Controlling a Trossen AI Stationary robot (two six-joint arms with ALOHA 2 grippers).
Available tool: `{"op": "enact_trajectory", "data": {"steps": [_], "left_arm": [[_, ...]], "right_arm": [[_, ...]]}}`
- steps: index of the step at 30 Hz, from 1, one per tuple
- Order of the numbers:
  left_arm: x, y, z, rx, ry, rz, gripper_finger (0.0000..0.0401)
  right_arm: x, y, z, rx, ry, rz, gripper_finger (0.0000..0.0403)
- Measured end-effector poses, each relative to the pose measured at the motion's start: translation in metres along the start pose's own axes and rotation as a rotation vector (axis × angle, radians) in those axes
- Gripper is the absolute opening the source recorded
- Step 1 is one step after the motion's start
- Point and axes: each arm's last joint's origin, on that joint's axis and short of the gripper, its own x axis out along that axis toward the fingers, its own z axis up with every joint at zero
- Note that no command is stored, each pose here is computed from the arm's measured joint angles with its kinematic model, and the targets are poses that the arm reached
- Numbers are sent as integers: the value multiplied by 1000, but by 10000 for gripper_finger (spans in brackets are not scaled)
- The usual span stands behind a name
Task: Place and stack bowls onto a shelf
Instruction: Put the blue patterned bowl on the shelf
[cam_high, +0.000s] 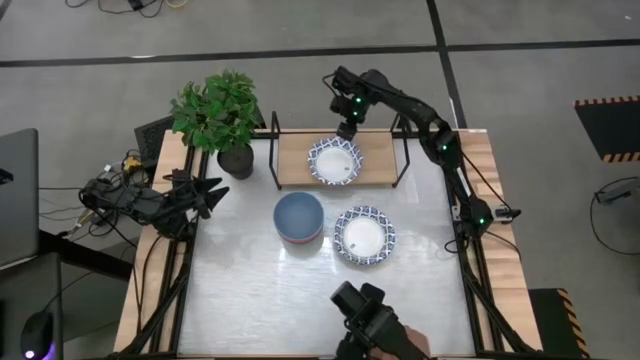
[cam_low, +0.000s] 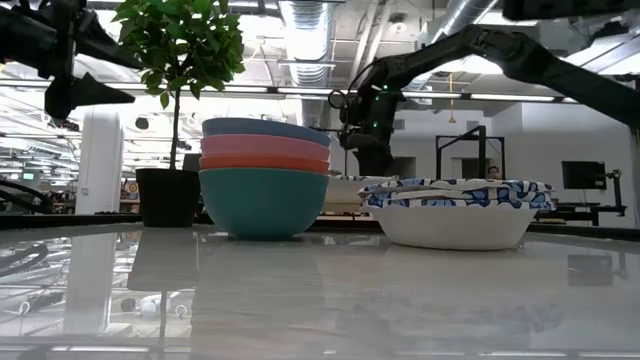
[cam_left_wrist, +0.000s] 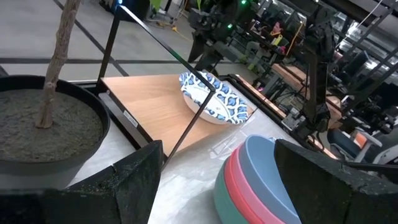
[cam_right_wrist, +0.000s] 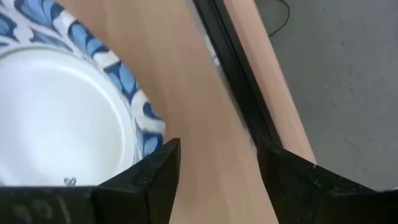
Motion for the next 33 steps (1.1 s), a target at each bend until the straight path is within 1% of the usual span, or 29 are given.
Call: {"op": "enact_trajectory", "data": {"steps": [3, 7, 10, 12, 20, 33], "left_arm": [[0, 0, 0, -5, 2, 1, 293], [0, 0, 0, -5, 2, 1, 293], [0, 0, 0, -4, 3, 2, 293], [0, 0, 0, -3, 3, 2, 293], [0, 1, -1, 2, 6, 5, 293], [0, 2, -3, 17, 35, 2, 293]], "right_arm": [[-10, 1, -1, 0, -10, -3, 240], [-36, 4, -3, -1, -69, -23, 240], [-47, 8, -3, -10, -92, -29, 240], [-47, 12, -2, -18, -92, -27, 240], [-27, 23, 1, -40, -35, 17, 240], [-25, 21, 0, -10, -28, 22, 240]]}}
